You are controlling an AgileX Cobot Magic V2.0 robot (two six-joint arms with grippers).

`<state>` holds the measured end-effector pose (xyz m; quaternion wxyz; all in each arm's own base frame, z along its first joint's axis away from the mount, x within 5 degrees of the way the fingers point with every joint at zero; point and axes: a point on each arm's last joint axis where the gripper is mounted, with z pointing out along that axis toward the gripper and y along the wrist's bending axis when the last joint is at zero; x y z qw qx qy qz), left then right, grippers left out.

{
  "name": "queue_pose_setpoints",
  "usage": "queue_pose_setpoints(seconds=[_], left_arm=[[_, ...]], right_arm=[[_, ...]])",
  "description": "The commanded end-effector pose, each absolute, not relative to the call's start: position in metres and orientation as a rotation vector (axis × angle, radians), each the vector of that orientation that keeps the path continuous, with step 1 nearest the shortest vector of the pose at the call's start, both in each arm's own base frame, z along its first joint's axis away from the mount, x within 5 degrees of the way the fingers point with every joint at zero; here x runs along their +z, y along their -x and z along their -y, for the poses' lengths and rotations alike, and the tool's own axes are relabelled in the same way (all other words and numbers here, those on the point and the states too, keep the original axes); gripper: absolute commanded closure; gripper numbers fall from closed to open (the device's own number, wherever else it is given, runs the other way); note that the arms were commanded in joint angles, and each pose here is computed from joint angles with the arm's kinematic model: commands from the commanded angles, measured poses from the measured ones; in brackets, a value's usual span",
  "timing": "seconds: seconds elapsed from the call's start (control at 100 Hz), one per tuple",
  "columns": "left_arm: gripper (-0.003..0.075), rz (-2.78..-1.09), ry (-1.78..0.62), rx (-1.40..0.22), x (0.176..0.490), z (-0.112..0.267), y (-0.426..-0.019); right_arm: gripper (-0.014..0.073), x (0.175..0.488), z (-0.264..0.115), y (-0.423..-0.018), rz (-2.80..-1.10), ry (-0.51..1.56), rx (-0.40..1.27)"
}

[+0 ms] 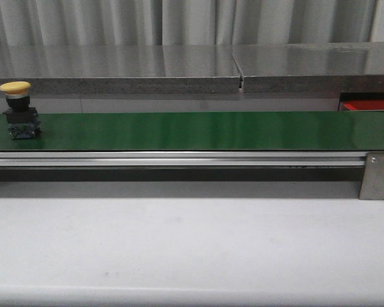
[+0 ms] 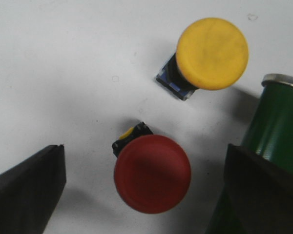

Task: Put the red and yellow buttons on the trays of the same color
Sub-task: 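Lower the left gripper onto the red push-button and grasp it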

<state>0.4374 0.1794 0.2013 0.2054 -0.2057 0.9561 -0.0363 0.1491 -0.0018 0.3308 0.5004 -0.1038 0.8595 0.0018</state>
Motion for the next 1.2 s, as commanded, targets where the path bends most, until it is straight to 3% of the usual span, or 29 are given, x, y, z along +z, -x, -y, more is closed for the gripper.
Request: queue_pose_setpoints(seconds=[0.0, 0.34, 0.41, 0.56, 0.65, 0.79, 1.19], left_arm=[[0.0081, -2.563, 0.554, -0.081, 0.233, -0.179, -0.439], [0.0111, -2.570, 0.556, -0.083, 0.229, -0.180, -0.440], [0.0188, -2.570, 0.556, -0.083, 0.229, -0.180, -0.440], [0.0465, -2.570, 0.556, -0.083, 0.229, -0.180, -0.440], [0.0593, -2.562, 0.554, -0.080, 0.233, -0.180, -0.440], [0.0742, -2.524, 0.542, -0.068, 0.251, -0.178, -0.436], [0.0741, -2.343, 0.472, -0.026, 0.359, -0.158, -0.392]], right_arm=[[0.0713, 0.345, 0.003, -0.151, -1.990, 0.231, -0.021], [0.0713, 0.345, 0.003, -0.151, -1.990, 0.231, -0.021], [0.0713, 0.345, 0.003, -0.151, -1.990, 0.231, -0.021], [0.0713, 0.345, 0.003, -0.151, -1.990, 0.231, -0.021], [0.0713, 0.345, 0.003, -0.151, -1.990, 0.231, -0.021], [0.0713, 0.345, 0.003, -0.151, -1.990, 0.231, -0.021], [0.0713, 0.345, 0.003, -0.151, -1.990, 0.231, -0.021]])
